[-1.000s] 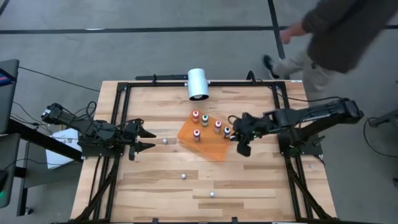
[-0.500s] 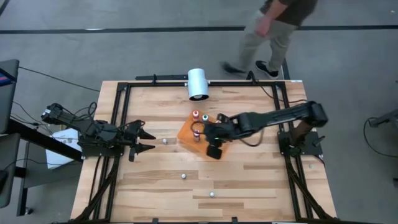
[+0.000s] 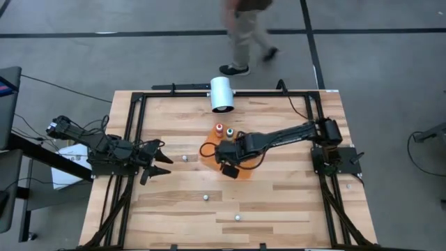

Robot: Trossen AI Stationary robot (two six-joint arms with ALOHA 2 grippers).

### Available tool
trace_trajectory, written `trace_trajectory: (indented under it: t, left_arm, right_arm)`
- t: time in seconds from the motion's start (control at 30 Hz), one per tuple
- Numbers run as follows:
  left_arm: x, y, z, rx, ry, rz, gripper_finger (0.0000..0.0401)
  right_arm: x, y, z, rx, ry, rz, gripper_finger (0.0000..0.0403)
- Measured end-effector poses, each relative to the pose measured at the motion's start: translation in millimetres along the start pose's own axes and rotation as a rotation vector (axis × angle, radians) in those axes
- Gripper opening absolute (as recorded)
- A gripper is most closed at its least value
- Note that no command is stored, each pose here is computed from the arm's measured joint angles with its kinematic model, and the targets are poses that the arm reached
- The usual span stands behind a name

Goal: Pick & Place food coloring
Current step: Put the top small green food coloring bottle into the bin

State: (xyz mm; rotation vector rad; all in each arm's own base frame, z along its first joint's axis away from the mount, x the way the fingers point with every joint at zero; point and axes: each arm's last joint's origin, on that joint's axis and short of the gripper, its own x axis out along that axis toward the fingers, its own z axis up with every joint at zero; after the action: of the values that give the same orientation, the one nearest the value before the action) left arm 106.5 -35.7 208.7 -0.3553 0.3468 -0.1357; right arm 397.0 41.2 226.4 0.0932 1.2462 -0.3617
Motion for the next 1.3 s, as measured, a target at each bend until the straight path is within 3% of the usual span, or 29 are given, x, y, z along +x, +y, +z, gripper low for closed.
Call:
trace_trajectory:
  t: [0.3, 0.37, 0.73, 0.93, 1.3]
  left_arm:
    - [0, 1, -3, 0.004, 0.036, -0.005, 0.0206]
    - [-1, 1, -3, 0.005, 0.038, -0.005, 0.0206]
    - [-1, 1, -5, 0.006, 0.059, -0.022, 0.0206]
    - [-1, 1, -5, 0.008, 0.061, -0.021, 0.0206]
    - [-1, 1, -5, 0.01, 0.064, -0.019, 0.0206]
  right_arm:
    - [27, 4, -6, -0.027, 0.077, -0.069, 0.0057]
    - [30, 4, -3, 0.0, 0.017, -0.059, 0.0057]
    - [49, 1, -4, 0.022, 0.04, -0.093, 0.0057]
    - [68, 4, -11, -0.01, 0.117, -0.127, 0.0057]
    - [71, 0, -8, 0.004, 0.119, -0.122, 0.0062]
